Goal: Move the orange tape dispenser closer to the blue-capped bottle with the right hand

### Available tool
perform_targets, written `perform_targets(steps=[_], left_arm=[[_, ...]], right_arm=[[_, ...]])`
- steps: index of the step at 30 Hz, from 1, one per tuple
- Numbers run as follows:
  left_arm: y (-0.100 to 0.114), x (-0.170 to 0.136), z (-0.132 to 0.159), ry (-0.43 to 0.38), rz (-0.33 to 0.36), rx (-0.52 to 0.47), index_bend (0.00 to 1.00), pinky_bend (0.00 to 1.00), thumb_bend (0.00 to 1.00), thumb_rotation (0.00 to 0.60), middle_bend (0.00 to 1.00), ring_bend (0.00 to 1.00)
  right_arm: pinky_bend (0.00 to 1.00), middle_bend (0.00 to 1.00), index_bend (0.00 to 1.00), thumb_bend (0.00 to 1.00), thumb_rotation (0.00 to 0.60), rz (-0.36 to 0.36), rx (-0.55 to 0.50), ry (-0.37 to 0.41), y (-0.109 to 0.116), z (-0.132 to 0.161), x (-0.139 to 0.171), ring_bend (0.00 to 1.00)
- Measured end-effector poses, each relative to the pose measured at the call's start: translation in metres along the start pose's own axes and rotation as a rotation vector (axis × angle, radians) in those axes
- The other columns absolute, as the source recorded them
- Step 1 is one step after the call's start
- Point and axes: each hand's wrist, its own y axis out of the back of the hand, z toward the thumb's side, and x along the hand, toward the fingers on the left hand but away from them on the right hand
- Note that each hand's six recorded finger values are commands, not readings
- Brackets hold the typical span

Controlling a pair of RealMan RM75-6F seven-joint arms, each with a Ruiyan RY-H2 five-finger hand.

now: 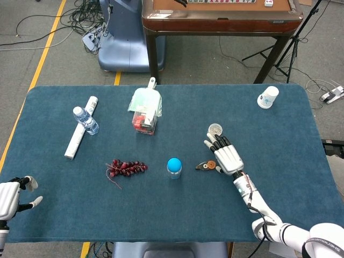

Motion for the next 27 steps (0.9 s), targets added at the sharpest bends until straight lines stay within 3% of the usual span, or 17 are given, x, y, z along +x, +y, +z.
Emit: perform_targets(steps=[27], left_arm=[[0.005,0.001,-0.007,0.021,0.009,-0.007,0.56,0.65,0.13,0.600,0.58,0.52]], right_arm=[[0.12,0.03,0.13,0.00,0.600,-0.012,-0.003,0.066,0.003,0.030,-0.008,0.01]])
